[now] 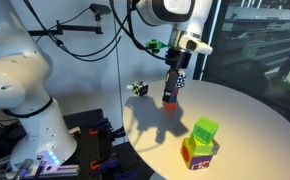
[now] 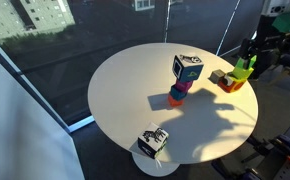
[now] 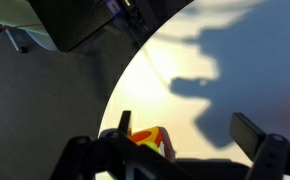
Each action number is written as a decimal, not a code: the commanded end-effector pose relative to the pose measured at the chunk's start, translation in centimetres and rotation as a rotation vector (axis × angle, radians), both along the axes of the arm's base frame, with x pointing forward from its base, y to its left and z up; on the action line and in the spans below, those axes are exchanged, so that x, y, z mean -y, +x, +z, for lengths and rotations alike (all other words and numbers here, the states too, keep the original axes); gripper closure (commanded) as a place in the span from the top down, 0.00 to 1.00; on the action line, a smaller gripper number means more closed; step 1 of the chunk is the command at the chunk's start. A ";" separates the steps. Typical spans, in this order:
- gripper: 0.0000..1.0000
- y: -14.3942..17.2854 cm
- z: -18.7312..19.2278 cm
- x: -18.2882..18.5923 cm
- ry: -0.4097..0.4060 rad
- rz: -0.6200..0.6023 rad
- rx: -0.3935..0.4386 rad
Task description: Pick up the green block and place it on top of the light green block
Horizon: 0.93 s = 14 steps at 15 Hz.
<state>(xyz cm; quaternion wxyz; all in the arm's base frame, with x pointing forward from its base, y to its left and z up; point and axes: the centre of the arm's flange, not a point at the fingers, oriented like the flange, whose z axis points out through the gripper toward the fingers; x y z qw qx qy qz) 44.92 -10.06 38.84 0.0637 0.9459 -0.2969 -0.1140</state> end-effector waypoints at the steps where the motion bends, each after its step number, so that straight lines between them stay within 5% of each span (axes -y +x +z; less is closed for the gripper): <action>1: 1.00 -3.3 2.3 -0.4 -0.003 0.111 0.065; 14: 1.00 -6.6 3.2 -1.2 0.033 0.331 0.264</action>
